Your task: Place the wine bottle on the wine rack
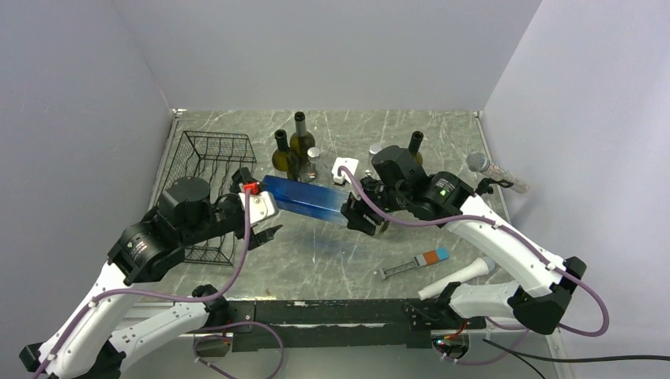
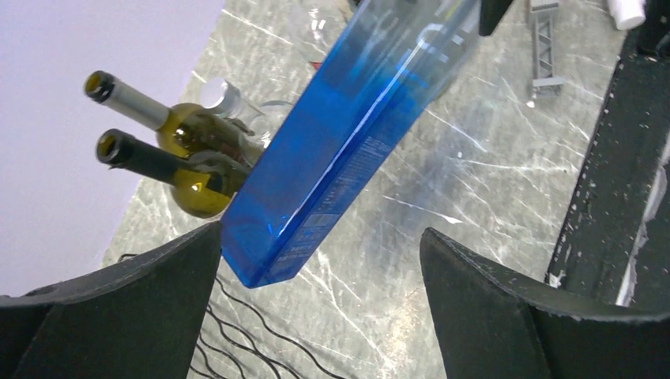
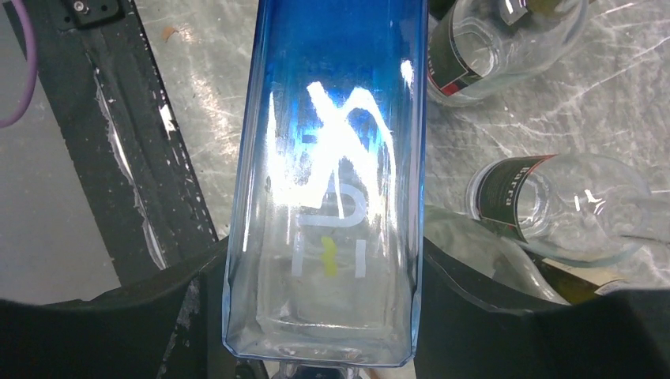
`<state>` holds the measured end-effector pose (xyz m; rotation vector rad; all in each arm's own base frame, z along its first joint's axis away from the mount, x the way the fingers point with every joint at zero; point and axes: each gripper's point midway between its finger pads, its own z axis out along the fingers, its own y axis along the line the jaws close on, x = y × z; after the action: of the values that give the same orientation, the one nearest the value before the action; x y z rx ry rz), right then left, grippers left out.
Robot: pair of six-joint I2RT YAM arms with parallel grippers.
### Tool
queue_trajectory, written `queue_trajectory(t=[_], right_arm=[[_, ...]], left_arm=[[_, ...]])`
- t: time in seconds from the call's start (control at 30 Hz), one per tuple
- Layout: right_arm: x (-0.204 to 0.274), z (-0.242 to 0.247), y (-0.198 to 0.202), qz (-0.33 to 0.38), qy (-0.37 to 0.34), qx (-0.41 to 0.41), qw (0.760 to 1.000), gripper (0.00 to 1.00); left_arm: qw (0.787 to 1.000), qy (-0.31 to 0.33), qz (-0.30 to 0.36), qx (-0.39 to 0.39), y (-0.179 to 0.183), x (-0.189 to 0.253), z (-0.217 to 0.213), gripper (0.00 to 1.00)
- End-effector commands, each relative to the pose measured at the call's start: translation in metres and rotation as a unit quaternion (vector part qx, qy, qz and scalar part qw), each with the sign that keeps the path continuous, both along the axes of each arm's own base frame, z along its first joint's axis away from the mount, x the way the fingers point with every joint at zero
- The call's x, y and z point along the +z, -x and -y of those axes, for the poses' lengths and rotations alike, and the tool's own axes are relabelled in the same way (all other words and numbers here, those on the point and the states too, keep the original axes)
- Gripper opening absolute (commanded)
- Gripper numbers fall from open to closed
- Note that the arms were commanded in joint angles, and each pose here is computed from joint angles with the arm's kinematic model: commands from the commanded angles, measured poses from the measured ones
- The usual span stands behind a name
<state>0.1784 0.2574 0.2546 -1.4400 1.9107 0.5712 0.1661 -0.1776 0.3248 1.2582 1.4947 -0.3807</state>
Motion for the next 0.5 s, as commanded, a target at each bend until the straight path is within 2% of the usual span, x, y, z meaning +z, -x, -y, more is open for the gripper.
queue_trajectory(t=[0.0,0.13,0.27,0.33,0.47], right_arm=[[0.075,-0.03,-0.015,0.085,-0.162,-0.001,0.983,0.0],[0.07,-0.028,-0.019,0.078,-0.177,-0.022,0.981,0.0],[0.063,-0.03,-0.021,0.065,-0.193,-0.037,0.978,0.0],[0.057,-0.032,-0.021,0.054,-0.203,-0.043,0.977,0.0],[0.048,-0.04,-0.017,0.024,-0.231,-0.049,0.971,0.0]], left_arm=[[0.997,0.047,0.037,0.041,-0.011,0.031,-0.005,0.99],[0.994,0.073,0.055,0.056,-0.011,0.047,-0.01,0.99],[0.985,0.119,0.071,0.105,-0.019,0.068,-0.021,0.99],[0.977,0.153,0.069,0.135,-0.025,0.079,-0.025,0.99],[0.947,0.211,0.056,0.236,-0.045,0.094,-0.044,0.99]])
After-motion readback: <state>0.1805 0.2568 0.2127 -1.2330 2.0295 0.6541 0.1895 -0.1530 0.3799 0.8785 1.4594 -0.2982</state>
